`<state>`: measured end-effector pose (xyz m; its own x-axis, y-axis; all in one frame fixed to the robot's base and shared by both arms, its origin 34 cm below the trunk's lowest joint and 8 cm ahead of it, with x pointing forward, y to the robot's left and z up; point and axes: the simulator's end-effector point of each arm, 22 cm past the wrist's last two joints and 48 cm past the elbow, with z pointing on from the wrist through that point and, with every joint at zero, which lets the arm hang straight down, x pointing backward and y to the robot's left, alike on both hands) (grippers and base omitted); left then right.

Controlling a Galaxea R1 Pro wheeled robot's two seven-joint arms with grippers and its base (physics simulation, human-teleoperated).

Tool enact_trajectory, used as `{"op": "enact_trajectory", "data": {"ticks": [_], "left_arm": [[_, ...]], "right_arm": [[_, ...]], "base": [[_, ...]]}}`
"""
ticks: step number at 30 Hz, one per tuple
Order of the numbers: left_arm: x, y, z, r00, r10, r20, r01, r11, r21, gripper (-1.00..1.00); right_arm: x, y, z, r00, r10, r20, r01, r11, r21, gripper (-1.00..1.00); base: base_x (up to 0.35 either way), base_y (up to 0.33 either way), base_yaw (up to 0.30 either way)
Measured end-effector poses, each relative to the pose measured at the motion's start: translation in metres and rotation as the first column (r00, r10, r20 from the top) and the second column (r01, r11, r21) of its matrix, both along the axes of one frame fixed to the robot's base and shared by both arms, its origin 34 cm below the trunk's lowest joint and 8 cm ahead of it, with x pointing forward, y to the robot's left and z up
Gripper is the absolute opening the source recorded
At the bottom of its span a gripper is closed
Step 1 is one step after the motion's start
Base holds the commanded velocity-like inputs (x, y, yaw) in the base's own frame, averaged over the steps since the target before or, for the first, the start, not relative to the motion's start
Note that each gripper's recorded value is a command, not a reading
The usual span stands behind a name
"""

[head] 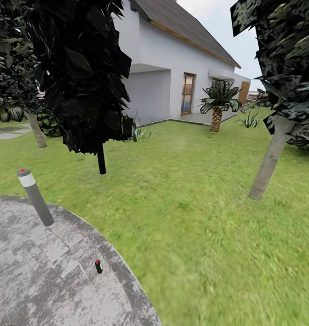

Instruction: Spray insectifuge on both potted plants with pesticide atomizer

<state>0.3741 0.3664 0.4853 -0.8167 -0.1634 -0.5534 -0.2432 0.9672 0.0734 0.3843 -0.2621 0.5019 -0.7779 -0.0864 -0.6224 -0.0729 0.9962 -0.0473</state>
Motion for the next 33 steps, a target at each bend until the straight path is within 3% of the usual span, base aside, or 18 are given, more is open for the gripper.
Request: {"op": "enact_trajectory", "data": {"ticks": [20, 33], "left_arm": [[0.0008, 0.0002, 0.0003, 1.000, 0.000, 0.002, 0.000, 1.000, 0.001, 1.00], [0.0044, -0.0045, -0.0007, 1.000, 0.006, 0.010, -0.006, 1.000, -0.006, 1.00]], "right_arm": [[-0.0010, 0.0002, -0.0005, 1.000, 0.000, -0.002, 0.000, 1.000, 0.000, 1.00], [-0.0011, 0.0002, -0.0025, 1.000, 0.000, -0.003, 0.000, 1.000, 0.000, 1.00]], "base": [[0.287, -0.208, 0.277], [0.037, -0.033, 0.278]]}}
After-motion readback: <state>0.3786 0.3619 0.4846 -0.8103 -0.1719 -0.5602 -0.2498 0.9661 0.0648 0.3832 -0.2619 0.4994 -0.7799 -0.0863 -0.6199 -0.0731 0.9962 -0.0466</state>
